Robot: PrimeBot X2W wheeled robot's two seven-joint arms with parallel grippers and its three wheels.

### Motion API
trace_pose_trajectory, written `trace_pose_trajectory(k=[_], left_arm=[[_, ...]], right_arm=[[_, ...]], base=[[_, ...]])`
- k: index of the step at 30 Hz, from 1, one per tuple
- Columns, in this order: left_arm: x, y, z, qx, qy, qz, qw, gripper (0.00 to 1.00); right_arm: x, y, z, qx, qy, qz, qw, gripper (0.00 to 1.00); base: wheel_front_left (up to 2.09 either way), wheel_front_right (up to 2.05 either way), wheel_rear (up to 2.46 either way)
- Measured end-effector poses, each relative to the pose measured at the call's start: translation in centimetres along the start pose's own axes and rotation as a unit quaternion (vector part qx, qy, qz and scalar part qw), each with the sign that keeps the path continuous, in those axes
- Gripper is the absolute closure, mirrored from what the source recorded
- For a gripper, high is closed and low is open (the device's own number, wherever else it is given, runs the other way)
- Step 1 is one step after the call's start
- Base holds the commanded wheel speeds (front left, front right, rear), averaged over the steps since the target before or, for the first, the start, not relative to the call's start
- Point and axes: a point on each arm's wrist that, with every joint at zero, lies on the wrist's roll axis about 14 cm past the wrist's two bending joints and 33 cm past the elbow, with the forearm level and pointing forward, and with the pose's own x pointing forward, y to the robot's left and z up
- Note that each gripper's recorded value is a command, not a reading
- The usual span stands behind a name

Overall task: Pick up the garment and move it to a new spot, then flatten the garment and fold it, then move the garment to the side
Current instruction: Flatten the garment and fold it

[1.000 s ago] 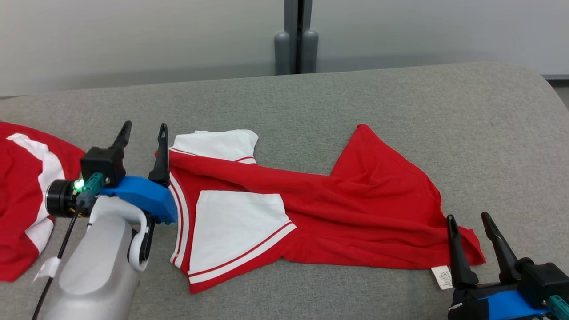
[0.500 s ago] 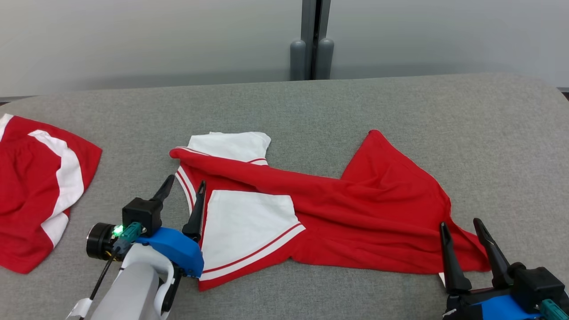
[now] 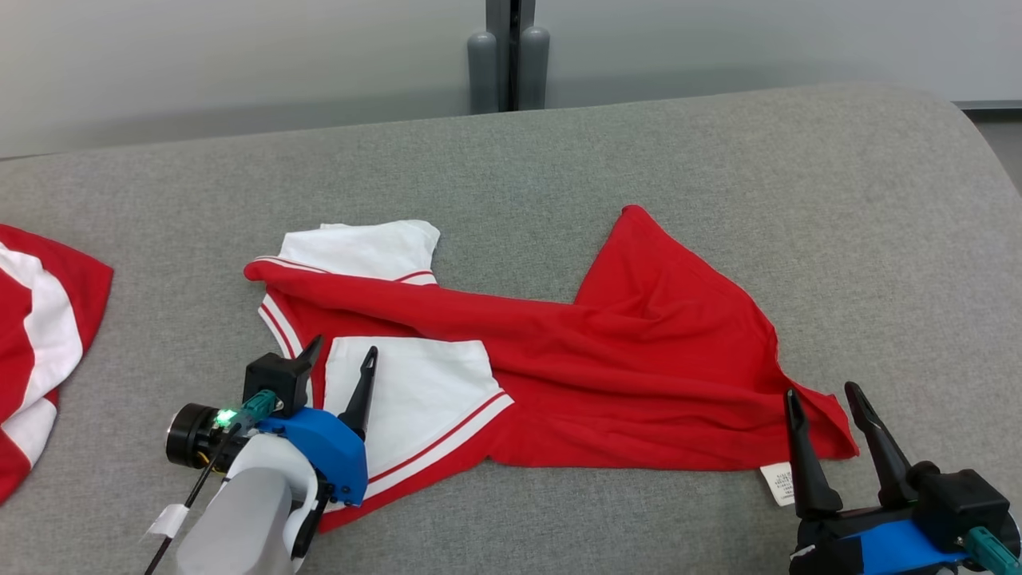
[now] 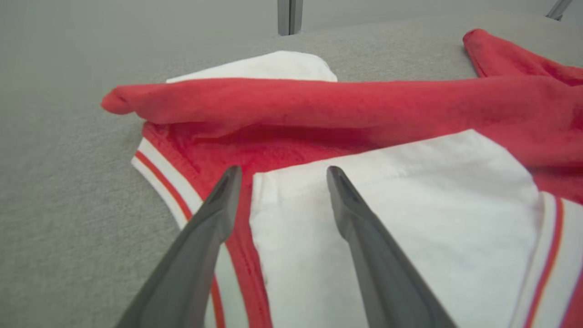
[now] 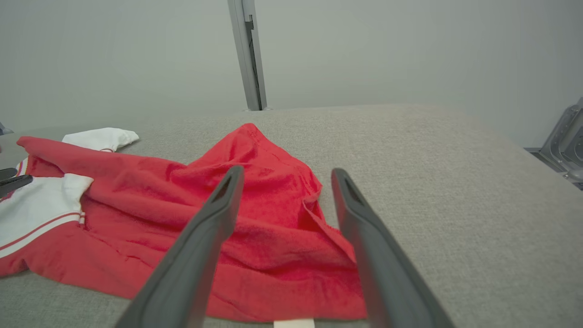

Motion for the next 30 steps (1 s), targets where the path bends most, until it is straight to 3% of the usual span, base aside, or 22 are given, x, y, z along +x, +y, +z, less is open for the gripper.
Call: trace_pose_trajectory(k=[22,24,25,26,30], left_arm=[[1.1,-0.4,-1.6,-0.004,0.044,-0.012,0.999,0.0],[1.3,-0.5,-1.7,-0.006,0.049,-0.012,0.999,0.65],[1.4,-0.5,-1.7,-0.005,0.05,-0.013,0.999,0.88],[1.5,-0.6,-1.7,-0.005,0.05,-0.014,0.999,1.0],[1.4,-0.5,-1.3,-0.011,0.047,-0.011,0.999,1.0]], right_arm=[[0.7,-0.2,-0.4,0.001,0.004,-0.002,1.0,0.0],[0.6,-0.2,-0.4,0.0,0.005,-0.003,1.0,0.0],[0.6,-0.3,-0.4,0.0,0.005,-0.003,1.0,0.0],[0.6,-0.3,-0.4,0.0,0.005,-0.004,1.0,0.0],[0.5,-0.4,-0.3,0.0,0.003,-0.005,1.0,0.0]], base=[[0.0,0.0,0.0],[0.0,0.0,0.0],[0.0,0.0,0.0],[0.0,0.0,0.0],[0.0,0.0,0.0]])
